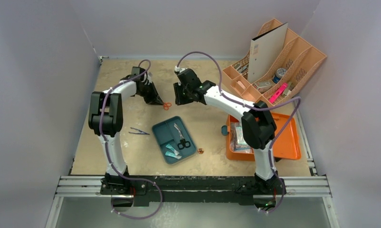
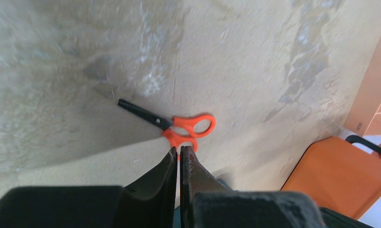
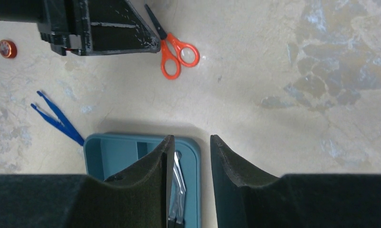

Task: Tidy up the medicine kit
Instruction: Move the scissors to the center of the board.

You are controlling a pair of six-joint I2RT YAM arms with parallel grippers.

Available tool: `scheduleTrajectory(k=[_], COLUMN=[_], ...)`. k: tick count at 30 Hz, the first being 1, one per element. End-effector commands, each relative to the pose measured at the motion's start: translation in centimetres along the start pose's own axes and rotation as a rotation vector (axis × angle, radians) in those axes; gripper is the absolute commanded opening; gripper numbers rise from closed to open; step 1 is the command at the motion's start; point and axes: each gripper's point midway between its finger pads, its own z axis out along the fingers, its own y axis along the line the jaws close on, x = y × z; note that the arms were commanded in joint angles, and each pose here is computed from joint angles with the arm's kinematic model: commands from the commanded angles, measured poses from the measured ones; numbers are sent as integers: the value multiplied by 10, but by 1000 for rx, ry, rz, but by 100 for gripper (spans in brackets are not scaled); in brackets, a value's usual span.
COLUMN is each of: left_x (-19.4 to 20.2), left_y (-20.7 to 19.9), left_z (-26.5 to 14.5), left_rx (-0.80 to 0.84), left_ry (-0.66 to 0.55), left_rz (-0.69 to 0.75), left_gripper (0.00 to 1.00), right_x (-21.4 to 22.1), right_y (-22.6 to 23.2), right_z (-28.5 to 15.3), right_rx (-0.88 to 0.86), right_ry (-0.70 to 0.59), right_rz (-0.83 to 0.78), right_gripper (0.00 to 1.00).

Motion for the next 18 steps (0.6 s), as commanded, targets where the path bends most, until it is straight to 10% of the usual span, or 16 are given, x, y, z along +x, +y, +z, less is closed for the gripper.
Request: scheduleTrajectory(k=[1,18], left_x=[-34,-44], left_y=[-11,23], left_z=[-5,19], left_rx=[7,-122], left_ry=[-81,-78], left_rz=[30,70], left_gripper=[2,0], right_x=[-23,-26], right_y=[8,5], right_z=[8,71], right_rx=[-37,-4], right_ry=[-30,-1], right_rz=[-11,-17], right_gripper=[36,35])
